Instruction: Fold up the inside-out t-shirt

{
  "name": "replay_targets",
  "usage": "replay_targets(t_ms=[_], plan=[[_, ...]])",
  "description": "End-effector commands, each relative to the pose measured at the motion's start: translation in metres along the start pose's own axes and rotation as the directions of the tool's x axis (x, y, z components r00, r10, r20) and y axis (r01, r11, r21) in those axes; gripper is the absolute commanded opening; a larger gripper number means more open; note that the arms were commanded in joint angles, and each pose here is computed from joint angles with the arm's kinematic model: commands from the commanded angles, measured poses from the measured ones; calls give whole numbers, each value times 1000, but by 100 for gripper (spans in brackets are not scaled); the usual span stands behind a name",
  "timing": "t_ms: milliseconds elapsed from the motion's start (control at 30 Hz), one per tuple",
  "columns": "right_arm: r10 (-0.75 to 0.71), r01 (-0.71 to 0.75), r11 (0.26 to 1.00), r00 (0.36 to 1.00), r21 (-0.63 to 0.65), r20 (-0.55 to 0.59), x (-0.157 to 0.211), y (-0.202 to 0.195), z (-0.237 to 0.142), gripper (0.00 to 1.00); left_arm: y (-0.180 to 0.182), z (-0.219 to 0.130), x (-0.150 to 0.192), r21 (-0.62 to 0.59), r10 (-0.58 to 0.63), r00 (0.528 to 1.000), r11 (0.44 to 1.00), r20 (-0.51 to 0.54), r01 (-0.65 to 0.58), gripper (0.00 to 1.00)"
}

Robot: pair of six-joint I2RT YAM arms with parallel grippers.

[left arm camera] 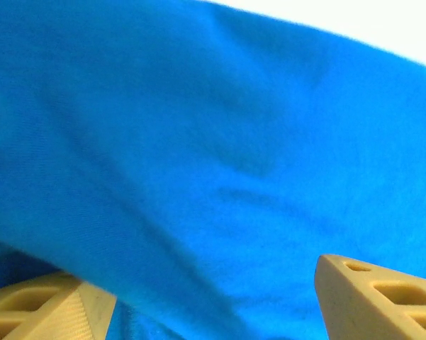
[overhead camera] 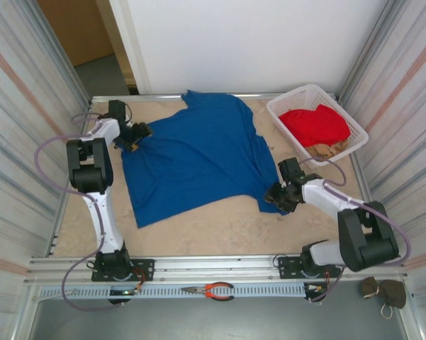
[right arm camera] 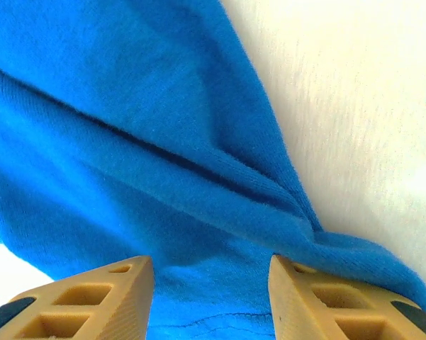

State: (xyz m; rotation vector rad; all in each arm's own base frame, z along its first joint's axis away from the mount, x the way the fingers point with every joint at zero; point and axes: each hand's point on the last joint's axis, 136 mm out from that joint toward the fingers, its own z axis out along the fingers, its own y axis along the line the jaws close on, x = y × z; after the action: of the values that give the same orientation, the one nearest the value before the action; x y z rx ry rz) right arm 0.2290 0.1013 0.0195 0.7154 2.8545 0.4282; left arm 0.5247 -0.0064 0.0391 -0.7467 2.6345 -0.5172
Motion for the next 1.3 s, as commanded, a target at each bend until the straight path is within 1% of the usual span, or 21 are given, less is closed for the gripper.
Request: replay_targets(t_ms=[0,67,133,167,233,333,433,533,633,733,833,900,1000,1100,1200,1267], plan=[[90,-87,994,995,66,-38,32,-23,2,46,14,16,-4,-56,17,999,998,-50,-19,75],[85,-84,995,996,48,-24,37,-20,-3,47,-1,12,-19,-18,46,999,999,-25,-47,75],[59,-59,998,998,13,-2,34,-11,-14,47,-14,0,-31,25,70,998,997,5,-70,75],[28,-28,1000,999,-6,24,29,-3,-24,47,-22,-11,-35,50,78,997,996,22,-79,75],[-18,18,1000,997,-4,77,19,2,-45,49,-35,-38,-41,93,88,994,991,68,-94,75],[-58,55,998,987,26,150,5,-2,-73,53,-46,-88,-31,145,72,989,985,133,-91,76],[-33,27,999,987,44,157,-3,-14,-81,62,-42,-127,3,181,34,988,982,149,-61,76],[2,-6,999,991,32,134,-6,-22,-78,66,-25,-149,54,199,-15,993,980,118,-9,76],[-3,0,1000,995,23,101,-5,-23,-71,67,3,-161,111,197,-73,993,979,89,54,76],[-17,16,1000,998,17,59,0,-22,-61,67,29,-164,164,180,-109,992,979,61,96,76],[-23,22,999,1000,27,20,8,-26,-52,67,59,-167,208,105,-132,991,986,35,128,77],[-24,24,999,1000,28,3,13,-29,-48,67,72,-166,229,87,-163,986,983,32,160,77],[-30,30,999,1000,37,-9,19,-33,-43,68,93,-163,252,17,-190,981,982,43,189,77],[-29,29,999,999,28,-16,23,-34,-39,69,106,-159,263,-22,-206,978,978,37,207,77],[-27,28,999,999,18,-25,25,-33,-35,69,116,-153,272,-78,-221,975,972,5,221,77],[-32,33,999,999,22,-26,26,-32,-34,69,120,-149,273,-106,-222,975,969,10,221,78]])
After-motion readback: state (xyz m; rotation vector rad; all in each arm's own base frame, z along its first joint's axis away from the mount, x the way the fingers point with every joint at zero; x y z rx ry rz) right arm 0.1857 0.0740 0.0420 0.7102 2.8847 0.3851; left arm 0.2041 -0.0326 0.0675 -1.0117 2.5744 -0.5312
